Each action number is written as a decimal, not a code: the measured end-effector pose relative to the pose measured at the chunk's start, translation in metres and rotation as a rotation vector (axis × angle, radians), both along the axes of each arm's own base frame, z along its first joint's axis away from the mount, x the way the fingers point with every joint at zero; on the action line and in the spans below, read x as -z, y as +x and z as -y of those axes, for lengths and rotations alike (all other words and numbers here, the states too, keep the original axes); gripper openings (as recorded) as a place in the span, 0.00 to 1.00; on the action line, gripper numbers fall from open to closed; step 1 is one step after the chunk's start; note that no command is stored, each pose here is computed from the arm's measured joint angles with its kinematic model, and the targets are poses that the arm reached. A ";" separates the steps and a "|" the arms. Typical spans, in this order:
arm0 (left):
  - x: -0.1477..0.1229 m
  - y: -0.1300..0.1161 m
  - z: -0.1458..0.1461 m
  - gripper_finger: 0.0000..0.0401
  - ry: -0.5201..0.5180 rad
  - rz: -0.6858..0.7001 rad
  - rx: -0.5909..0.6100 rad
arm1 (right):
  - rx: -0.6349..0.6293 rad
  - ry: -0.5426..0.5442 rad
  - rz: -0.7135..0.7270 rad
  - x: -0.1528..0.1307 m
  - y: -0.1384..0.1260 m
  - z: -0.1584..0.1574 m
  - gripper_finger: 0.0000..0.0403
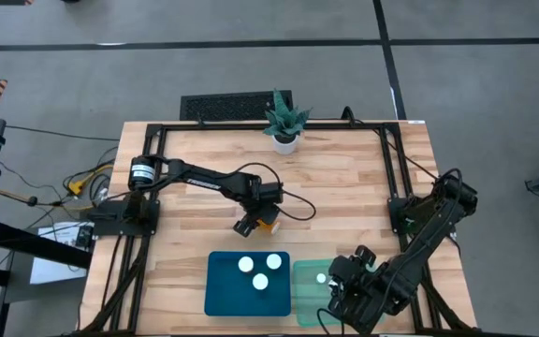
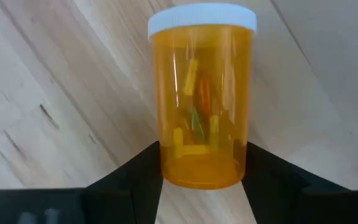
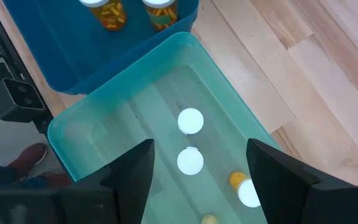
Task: Pick and place medicine bottles into bin by pill shape (circle, oval)
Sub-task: Put the large orange pill bottle into the blue bin
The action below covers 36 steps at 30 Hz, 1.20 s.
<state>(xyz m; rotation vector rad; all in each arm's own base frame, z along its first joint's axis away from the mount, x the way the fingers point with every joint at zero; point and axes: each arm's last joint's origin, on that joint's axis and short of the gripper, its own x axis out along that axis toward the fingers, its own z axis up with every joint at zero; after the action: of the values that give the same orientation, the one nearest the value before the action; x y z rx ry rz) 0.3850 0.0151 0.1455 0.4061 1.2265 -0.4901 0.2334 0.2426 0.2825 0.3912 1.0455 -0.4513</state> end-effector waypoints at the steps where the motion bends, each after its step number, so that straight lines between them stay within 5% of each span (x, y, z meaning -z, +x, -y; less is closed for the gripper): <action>1: 0.001 0.001 0.000 0.45 0.000 0.002 -0.001 | 0.000 -0.001 0.000 0.000 0.000 0.000 0.66; 17: -0.027 -0.007 0.003 0.43 -0.093 0.017 -0.154 | 0.072 -0.091 0.118 -0.003 0.014 0.013 0.66; 24: -0.080 -0.022 0.006 0.47 -0.214 0.133 -0.219 | 0.084 -0.164 0.281 -0.024 0.023 0.031 0.66; 36: -0.182 -0.077 0.014 0.47 -0.329 0.421 -0.270 | -0.113 -0.233 0.416 -0.072 0.052 0.082 0.72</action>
<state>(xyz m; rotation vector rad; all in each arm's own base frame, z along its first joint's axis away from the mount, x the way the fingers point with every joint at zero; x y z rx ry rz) 0.3084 0.0006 0.3272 0.0530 0.7597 -0.3419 0.2851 0.1607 0.3545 0.2035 0.5992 -0.3654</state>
